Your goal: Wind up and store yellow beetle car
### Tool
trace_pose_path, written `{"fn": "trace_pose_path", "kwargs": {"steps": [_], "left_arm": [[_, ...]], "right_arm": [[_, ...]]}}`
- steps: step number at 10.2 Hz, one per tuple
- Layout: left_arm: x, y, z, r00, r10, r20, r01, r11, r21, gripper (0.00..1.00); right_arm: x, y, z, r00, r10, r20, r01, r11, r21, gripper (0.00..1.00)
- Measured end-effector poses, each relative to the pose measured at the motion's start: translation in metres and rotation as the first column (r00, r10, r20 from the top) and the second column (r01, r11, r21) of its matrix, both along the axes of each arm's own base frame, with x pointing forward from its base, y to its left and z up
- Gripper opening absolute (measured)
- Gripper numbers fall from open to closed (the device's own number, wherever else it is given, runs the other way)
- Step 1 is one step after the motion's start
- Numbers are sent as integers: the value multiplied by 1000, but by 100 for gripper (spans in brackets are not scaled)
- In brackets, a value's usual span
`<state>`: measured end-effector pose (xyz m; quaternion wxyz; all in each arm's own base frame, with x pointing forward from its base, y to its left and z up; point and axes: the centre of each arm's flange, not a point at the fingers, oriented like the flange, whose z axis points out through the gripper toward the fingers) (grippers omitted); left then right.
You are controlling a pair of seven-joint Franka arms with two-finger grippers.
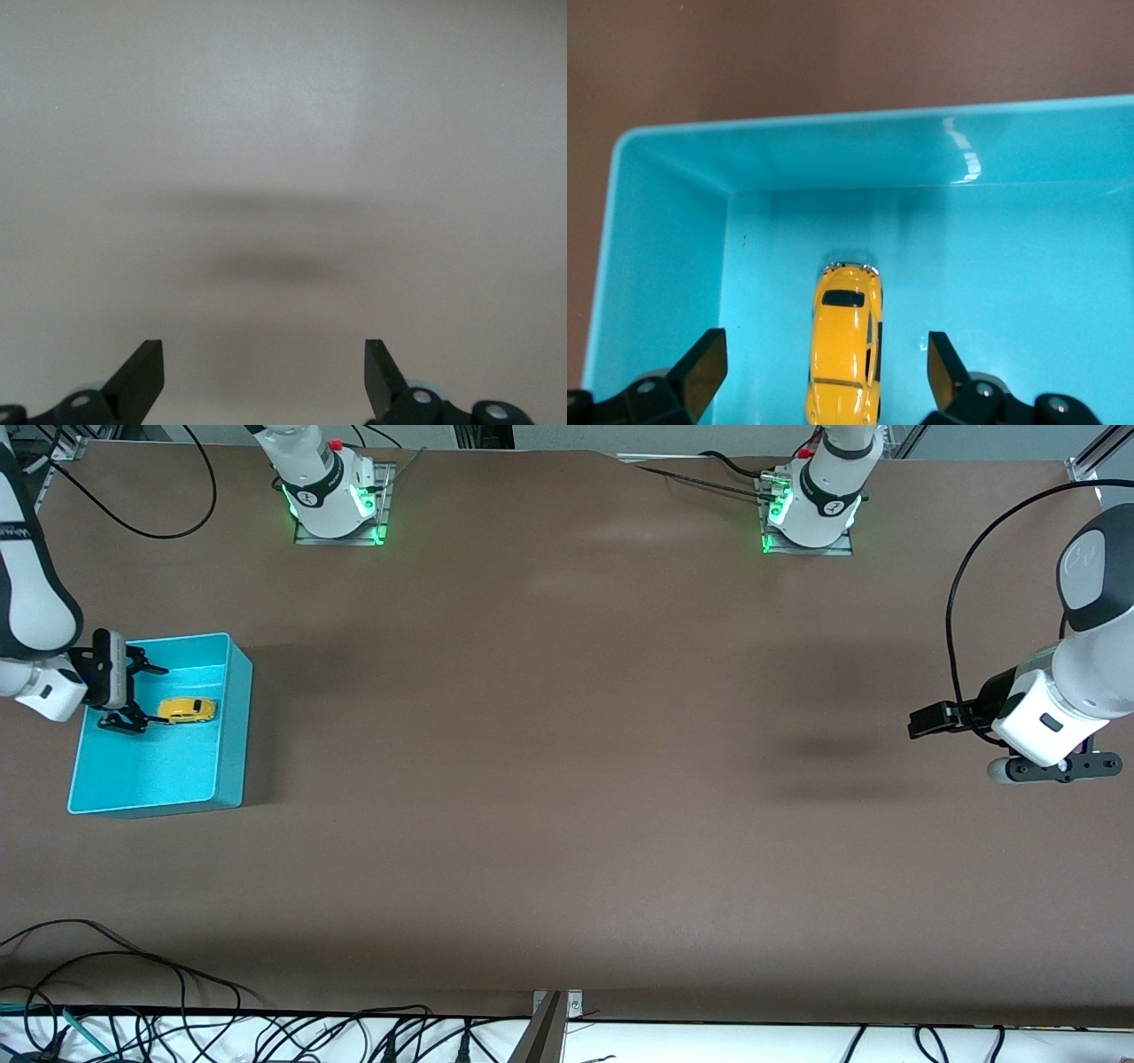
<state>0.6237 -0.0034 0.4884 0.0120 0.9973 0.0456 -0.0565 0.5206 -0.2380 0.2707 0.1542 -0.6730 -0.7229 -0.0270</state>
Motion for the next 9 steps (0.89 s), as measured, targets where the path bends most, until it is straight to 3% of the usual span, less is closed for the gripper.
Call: {"fn": "trace_pose_path", "kwargs": {"steps": [3, 5, 7, 9], "left_arm": [[0, 0, 0, 1000, 0, 0, 0, 1000, 0, 100], [0, 0, 0, 1000, -1, 0, 1, 1000, 0, 100], [0, 0, 0, 1000, -1, 0, 1, 1000, 0, 100], [0, 0, 0, 1000, 0, 0, 0, 1000, 0, 100]], "right_arm": [[30, 64, 68, 992, -129, -10, 128, 989, -68, 100], [35, 116, 127, 954, -300, -7, 297, 946, -134, 100], [24, 164, 186, 863, -505, 12, 498, 848, -178, 100], [12, 205, 230, 747, -663, 51, 657, 726, -205, 100]]}}
